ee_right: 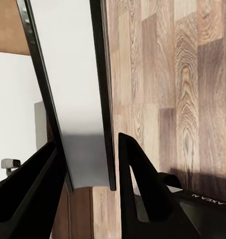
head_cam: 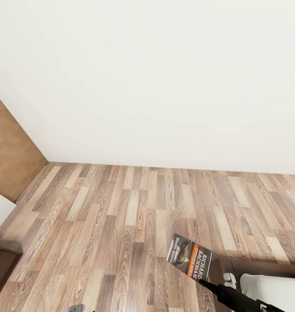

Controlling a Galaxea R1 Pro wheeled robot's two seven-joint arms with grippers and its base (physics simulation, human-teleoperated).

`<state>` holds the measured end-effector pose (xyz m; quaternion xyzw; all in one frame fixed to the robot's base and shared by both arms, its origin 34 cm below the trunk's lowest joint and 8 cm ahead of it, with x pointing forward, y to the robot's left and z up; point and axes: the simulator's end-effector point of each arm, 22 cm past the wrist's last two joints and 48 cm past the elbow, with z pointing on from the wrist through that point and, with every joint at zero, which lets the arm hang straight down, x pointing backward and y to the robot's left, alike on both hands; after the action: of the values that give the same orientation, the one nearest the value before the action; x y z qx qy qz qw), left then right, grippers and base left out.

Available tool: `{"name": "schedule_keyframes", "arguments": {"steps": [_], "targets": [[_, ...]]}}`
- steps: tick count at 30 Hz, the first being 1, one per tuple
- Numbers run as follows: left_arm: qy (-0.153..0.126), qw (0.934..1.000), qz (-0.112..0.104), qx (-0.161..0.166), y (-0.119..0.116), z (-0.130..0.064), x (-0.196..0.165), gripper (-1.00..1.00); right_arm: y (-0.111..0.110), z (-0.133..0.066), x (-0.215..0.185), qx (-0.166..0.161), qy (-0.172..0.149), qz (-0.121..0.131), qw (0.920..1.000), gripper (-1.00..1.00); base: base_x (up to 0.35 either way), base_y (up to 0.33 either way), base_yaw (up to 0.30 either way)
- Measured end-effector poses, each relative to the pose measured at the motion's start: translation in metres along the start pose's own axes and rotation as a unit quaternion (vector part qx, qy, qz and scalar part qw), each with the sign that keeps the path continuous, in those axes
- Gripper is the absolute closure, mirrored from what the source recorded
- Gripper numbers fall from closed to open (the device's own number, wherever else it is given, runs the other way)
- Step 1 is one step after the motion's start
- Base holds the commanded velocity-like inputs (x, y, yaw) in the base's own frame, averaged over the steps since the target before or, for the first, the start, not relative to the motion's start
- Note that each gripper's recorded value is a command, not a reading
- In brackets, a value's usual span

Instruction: In the bedroom, move the book from the bed onto either nightstand, and place the two sandals side by side next to the bed.

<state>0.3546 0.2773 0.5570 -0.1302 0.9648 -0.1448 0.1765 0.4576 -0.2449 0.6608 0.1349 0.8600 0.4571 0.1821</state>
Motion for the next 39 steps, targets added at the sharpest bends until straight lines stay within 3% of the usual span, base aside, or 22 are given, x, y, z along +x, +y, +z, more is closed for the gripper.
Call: {"name": "schedule_keyframes", "arguments": {"steps": [30,39], "targets": [[-0.021,0.9997,0.005,0.008,-0.008,-0.003,-0.019,-1.0,0.013,-0.002,-0.013,-0.008,-0.013,-0.016,0.9997,1.0,0.0,0.0,0.0],[-0.016,0.9998,-0.001,0.015,-0.02,-0.002,-0.01,-1.0,0.018,-0.003,-0.018,-0.011,-0.017,-0.022,0.9996,1.0,0.0,0.0,0.0]]}}
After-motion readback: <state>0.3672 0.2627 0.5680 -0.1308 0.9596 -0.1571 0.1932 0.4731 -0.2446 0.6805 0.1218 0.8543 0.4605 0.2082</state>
